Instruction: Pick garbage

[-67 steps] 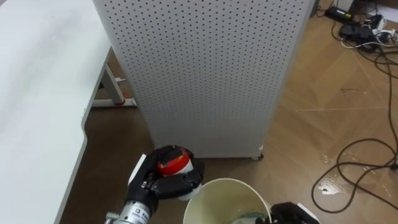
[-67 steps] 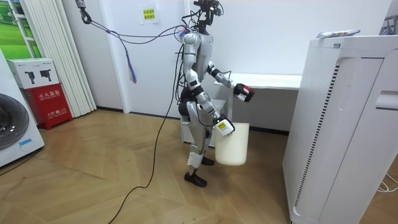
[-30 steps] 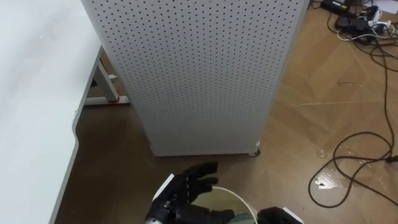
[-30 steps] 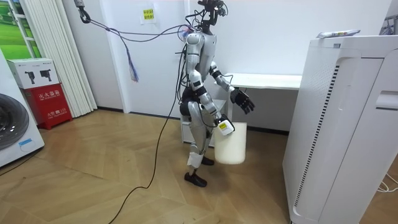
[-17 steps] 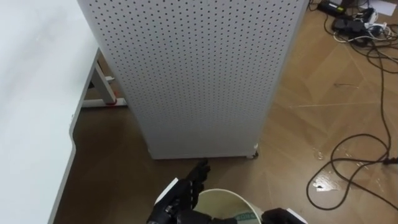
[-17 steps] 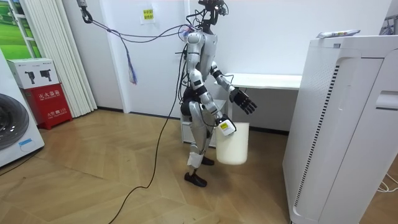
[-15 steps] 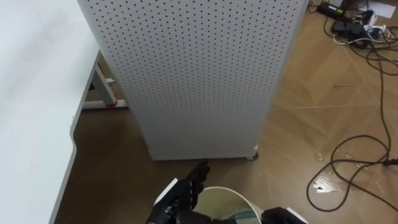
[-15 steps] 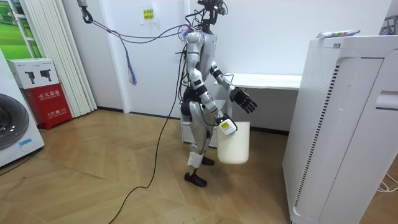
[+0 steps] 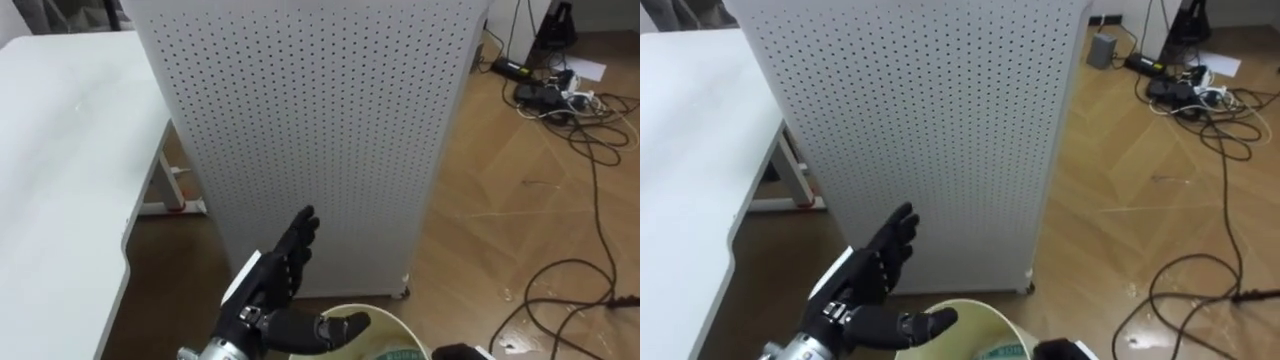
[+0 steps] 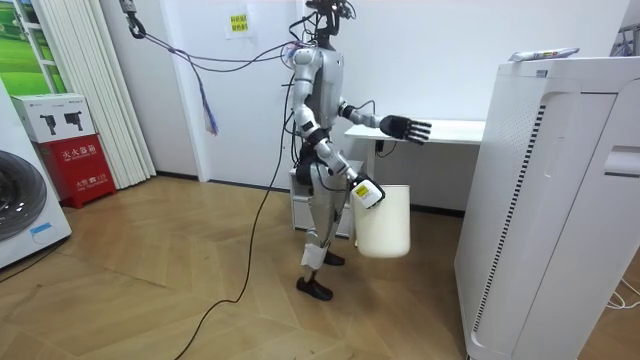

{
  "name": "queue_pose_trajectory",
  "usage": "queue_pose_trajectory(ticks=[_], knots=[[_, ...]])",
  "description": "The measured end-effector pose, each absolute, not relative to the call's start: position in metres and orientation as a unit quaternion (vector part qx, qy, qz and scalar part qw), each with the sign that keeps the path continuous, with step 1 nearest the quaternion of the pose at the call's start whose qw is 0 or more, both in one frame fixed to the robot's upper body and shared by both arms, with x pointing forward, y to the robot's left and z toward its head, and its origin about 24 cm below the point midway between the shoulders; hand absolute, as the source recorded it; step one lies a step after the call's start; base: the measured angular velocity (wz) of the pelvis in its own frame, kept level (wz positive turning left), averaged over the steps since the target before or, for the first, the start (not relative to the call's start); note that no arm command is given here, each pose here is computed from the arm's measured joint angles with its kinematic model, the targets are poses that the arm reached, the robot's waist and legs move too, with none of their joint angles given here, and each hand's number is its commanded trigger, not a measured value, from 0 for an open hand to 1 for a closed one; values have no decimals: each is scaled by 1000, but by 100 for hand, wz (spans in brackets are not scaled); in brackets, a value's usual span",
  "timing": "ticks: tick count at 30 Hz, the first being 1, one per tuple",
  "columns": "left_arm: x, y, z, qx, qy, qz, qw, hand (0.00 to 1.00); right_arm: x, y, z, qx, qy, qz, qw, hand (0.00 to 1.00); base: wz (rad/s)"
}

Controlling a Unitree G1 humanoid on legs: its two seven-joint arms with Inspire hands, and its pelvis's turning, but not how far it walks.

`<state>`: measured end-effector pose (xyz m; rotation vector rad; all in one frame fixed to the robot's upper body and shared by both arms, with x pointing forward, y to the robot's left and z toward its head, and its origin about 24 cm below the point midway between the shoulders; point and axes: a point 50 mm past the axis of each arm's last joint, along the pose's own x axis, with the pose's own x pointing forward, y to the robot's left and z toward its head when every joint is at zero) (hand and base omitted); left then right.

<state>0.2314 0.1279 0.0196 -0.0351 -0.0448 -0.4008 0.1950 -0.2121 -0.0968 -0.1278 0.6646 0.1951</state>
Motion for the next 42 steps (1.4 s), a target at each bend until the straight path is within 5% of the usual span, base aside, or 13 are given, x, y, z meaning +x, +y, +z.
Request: queue_pose_trajectory(ticks=[20,42], knots=[[237,153,84,125,-194,-52,972,0,177,-213,-102,-48,331,76,939,100,-23],[230,171,107,157,-271,53,948,0,153,-215,-115,-42,370,85,924,100,-26]])
